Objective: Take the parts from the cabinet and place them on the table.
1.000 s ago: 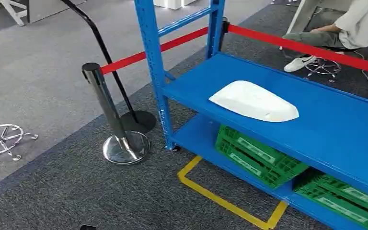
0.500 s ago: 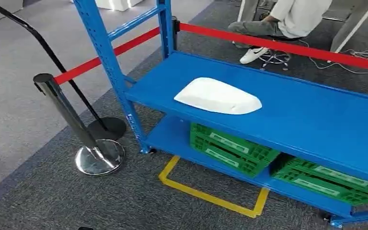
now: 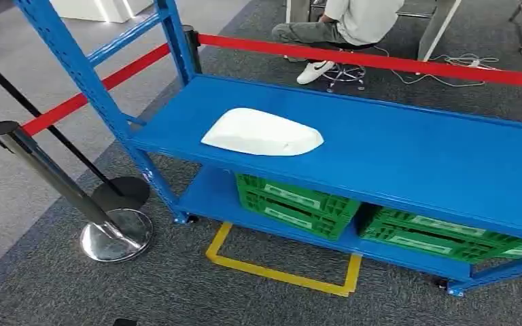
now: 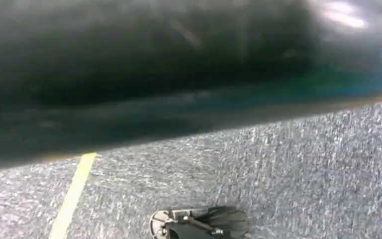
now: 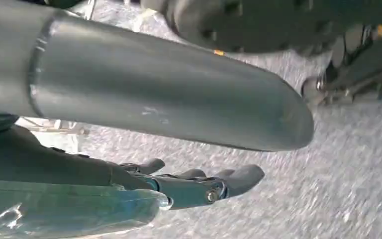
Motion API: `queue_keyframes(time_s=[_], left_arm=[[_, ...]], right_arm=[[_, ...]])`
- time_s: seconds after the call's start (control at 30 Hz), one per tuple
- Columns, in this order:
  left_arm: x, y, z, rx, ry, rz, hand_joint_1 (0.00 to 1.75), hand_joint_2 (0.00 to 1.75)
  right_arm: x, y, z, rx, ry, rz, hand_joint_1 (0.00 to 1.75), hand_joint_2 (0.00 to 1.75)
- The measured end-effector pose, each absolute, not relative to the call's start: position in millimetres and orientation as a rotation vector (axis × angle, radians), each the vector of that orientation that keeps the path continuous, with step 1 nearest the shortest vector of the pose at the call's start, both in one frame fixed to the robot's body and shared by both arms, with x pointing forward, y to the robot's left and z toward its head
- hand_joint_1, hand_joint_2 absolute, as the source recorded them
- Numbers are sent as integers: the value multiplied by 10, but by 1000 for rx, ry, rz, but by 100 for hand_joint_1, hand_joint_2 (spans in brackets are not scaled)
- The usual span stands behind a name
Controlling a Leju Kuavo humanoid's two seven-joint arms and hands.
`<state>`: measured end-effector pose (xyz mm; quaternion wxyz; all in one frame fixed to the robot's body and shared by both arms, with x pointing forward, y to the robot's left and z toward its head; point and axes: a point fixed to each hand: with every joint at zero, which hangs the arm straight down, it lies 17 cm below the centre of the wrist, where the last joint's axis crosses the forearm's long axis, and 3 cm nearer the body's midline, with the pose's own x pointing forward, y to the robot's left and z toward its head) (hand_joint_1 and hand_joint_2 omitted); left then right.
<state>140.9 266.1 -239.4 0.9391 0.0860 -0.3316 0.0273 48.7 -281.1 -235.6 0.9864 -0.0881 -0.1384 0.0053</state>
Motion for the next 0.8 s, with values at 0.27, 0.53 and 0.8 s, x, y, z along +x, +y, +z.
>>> queue_keyframes(time_s=[0.27, 0.53, 0.8], left_arm=[[1333, 2644, -2416, 173, -666, 32, 0, 175], [1363, 2620, -2405, 162, -678, 13, 0, 175], [1603, 2513, -2369, 103, -676, -7, 0, 175]], right_arm=[[498, -2824, -2362, -203, -256, 47, 0, 0], [495, -2837, -2376, -199, -247, 48, 0, 175], [43, -2923, -2565, -183, -164, 88, 0, 175]])
